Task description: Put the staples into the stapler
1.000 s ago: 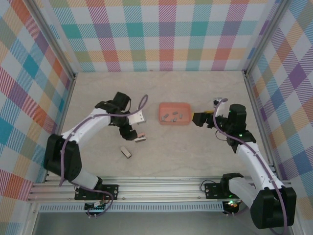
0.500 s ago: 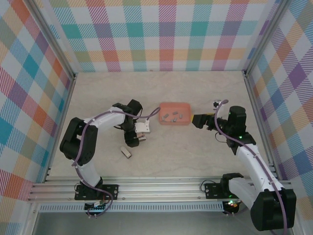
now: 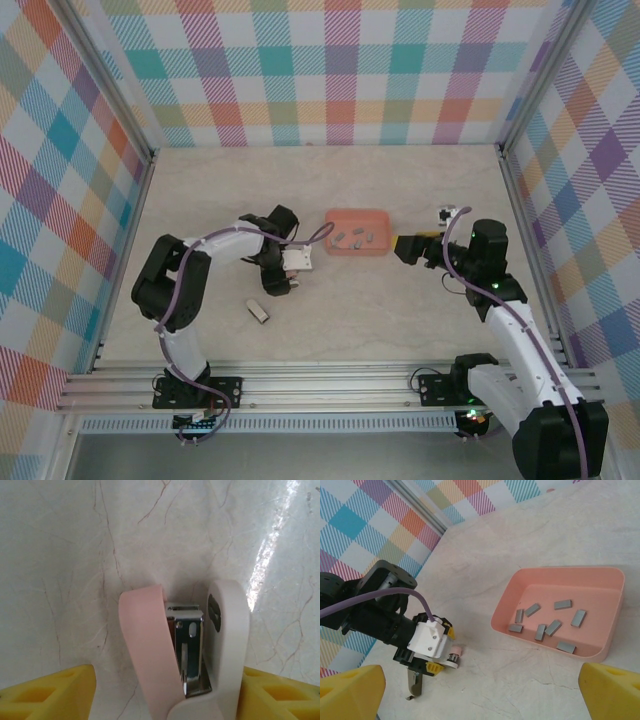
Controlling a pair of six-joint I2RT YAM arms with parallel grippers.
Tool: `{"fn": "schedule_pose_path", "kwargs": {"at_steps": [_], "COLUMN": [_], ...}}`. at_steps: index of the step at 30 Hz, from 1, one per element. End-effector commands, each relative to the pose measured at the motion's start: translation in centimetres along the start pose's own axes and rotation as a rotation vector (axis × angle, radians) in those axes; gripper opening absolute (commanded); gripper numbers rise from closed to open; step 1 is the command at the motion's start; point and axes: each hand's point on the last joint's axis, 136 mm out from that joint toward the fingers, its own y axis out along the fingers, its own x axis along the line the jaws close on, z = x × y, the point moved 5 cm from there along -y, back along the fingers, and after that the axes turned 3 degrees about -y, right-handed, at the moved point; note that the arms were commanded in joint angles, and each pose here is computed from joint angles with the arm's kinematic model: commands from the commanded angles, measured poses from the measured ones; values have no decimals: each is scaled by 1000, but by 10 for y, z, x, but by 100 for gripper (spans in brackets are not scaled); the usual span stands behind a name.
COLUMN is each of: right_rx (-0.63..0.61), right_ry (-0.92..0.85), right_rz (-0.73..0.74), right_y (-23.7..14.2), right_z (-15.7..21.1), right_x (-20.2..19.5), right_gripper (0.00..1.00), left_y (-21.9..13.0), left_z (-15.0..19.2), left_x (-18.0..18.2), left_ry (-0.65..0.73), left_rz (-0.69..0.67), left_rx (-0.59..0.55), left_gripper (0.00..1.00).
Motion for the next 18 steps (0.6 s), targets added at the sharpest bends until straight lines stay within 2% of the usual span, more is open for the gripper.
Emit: {"fn": "schedule_pose_path", "kwargs": {"at_steps": [1,12,18], "right_rx": [13,39,50], "right_ry": [3,22,70], "right_rz": [-21,-17,8], "right_y": [-3,-3,-2], "right_z": [3,8,13], "right_x": [6,5,-1], "right_gripper": [99,99,99], "left_y": [11,-4,-33], "left_z": [2,-4,-16], "left_x": [-9,-10,-11], "left_ry": [19,33,28], "left_rz": [33,19,-19], "left_rx": [30,-29,-149], "left_gripper": [63,31,25]}}
